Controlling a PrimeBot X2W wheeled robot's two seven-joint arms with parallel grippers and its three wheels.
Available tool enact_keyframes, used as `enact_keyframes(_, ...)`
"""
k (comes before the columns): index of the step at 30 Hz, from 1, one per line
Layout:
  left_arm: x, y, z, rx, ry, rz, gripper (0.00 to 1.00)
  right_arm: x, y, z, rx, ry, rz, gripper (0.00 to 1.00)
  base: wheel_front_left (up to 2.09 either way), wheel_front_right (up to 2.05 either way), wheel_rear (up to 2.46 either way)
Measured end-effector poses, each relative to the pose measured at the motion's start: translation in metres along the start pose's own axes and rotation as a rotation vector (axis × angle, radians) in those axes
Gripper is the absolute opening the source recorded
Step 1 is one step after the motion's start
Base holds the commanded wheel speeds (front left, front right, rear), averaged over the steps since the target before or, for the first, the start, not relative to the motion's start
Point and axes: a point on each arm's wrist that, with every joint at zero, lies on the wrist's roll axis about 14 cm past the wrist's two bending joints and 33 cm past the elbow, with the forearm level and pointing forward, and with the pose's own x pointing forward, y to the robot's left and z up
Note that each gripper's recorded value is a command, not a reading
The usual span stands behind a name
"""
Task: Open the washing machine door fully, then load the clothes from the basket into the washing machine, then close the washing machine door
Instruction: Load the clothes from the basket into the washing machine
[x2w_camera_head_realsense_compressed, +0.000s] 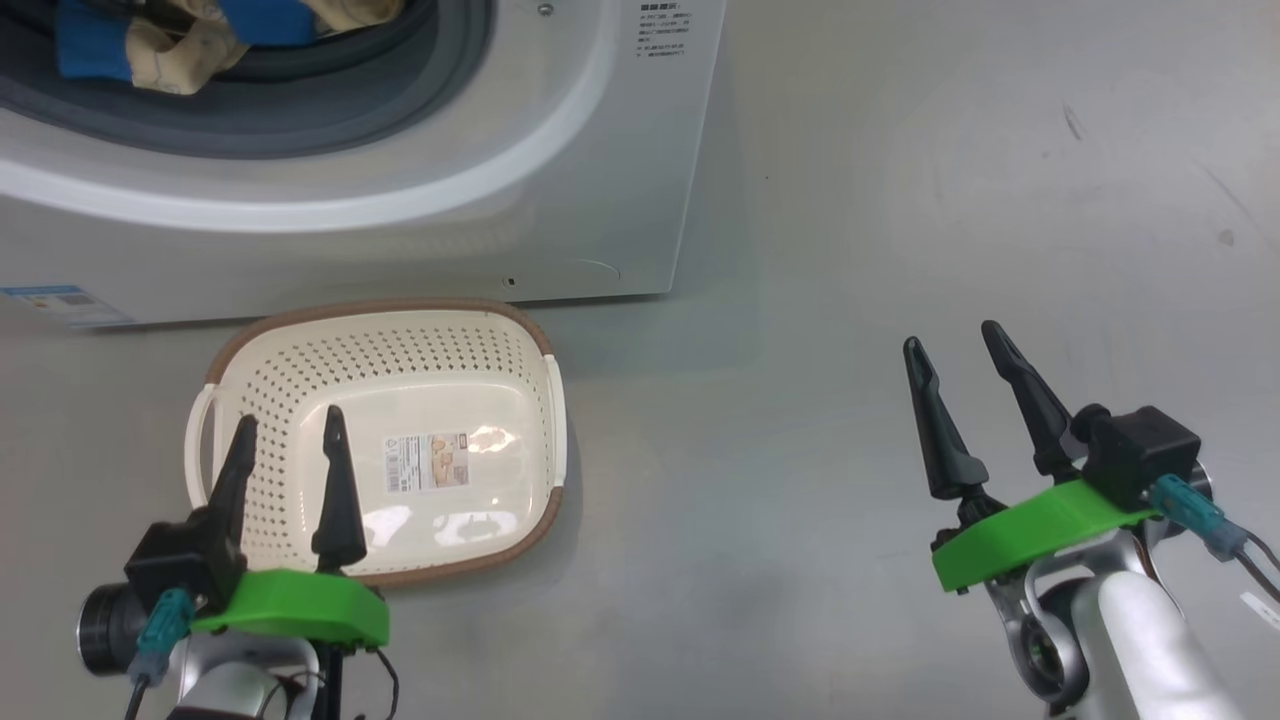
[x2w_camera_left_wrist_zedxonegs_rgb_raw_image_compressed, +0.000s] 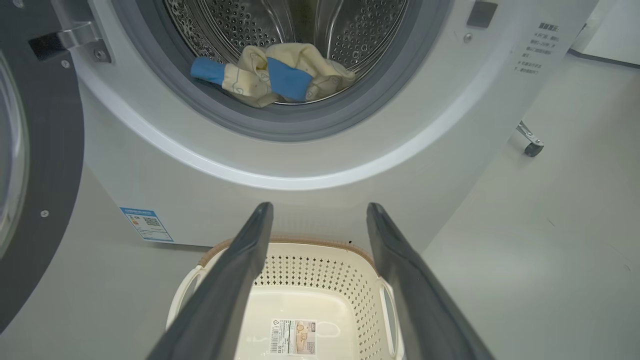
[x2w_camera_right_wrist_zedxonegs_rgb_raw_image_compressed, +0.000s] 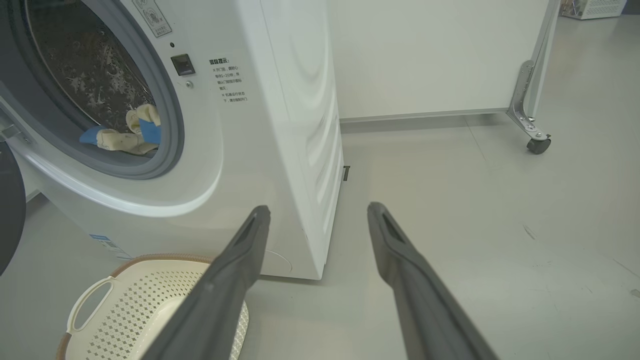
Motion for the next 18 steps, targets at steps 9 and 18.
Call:
enact_keyframes(9,-0.002,-0.0008,0.0008,-0.002,0.0,0.0,1.0,0.001,0.0022,0.0029,-0.009,-0.004,0.007,1.0,0.0,0.0,0.0)
enact_keyframes(18,0.0035,0.0005,-0.0065,-0.001,0.026,0.001,1.0,0.0036,0.0015,-0.0025,-0.005,0.009,0.007,1.0,0.0,0.0,0.0)
